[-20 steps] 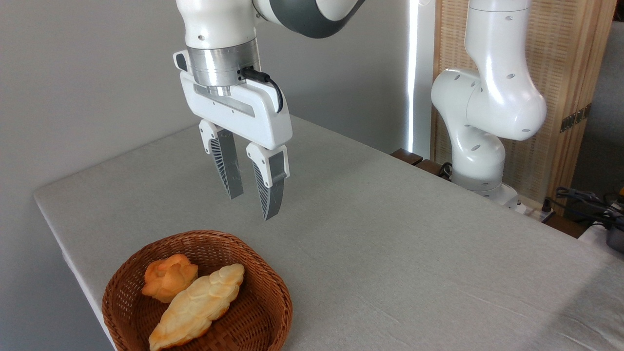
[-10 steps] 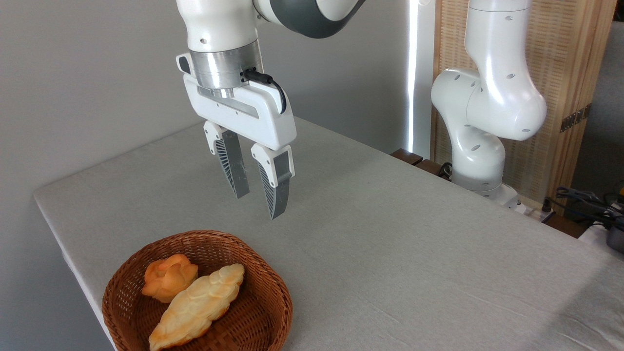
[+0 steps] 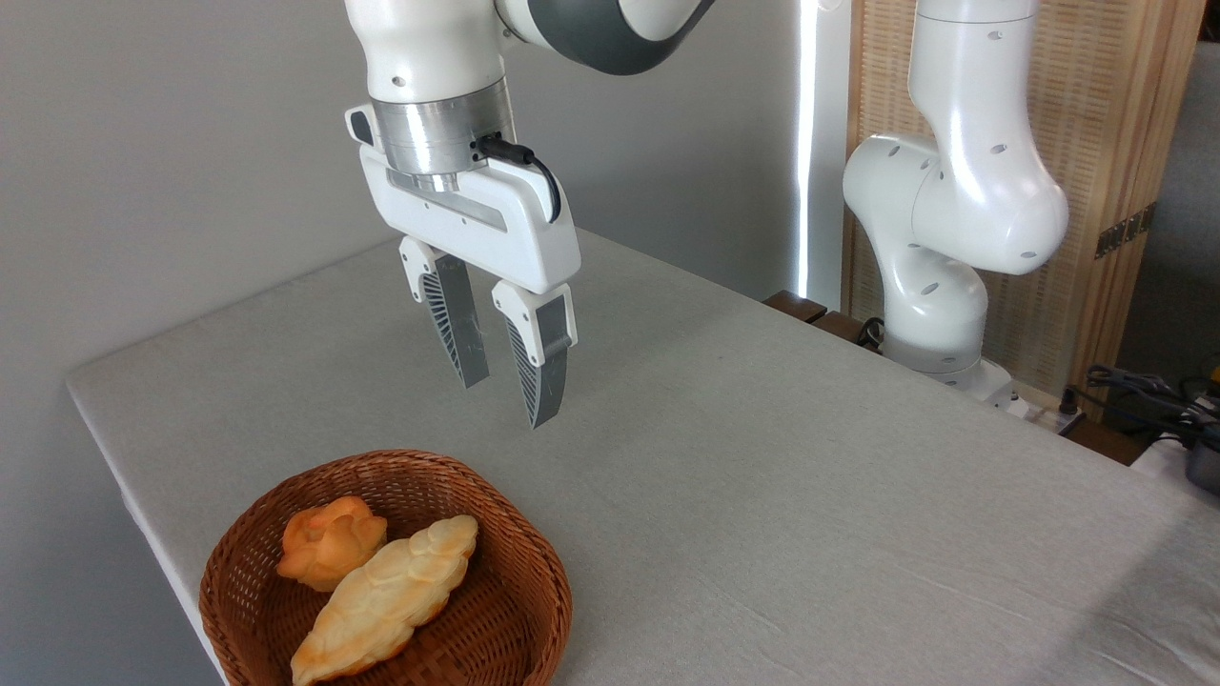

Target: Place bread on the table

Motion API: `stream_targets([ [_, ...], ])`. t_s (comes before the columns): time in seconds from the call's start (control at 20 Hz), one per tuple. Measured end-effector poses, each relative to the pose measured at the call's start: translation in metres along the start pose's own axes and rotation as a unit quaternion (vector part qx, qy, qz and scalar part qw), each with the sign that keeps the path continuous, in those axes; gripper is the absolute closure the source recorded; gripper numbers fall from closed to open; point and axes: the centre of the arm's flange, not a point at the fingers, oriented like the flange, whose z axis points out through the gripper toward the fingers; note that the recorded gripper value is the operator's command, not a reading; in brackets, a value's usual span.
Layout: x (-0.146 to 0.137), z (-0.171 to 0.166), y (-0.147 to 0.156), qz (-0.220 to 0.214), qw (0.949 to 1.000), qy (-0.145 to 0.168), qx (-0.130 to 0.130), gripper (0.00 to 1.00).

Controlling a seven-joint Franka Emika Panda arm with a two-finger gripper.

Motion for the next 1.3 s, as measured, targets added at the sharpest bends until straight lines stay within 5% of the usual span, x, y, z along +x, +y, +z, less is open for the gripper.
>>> stream_targets([
  [0.5, 0.016, -0.002, -0.002, 0.023, 0.9987, 0.037, 0.028, 0.00],
  [1.0, 0.076, 0.048, -0.005, 0.088, 0.9885, 0.096, 0.076, 0.00],
  [1.3, 0.102, 0.091, -0.004, 0.145, 0.9802, 0.104, 0.086, 0.00],
])
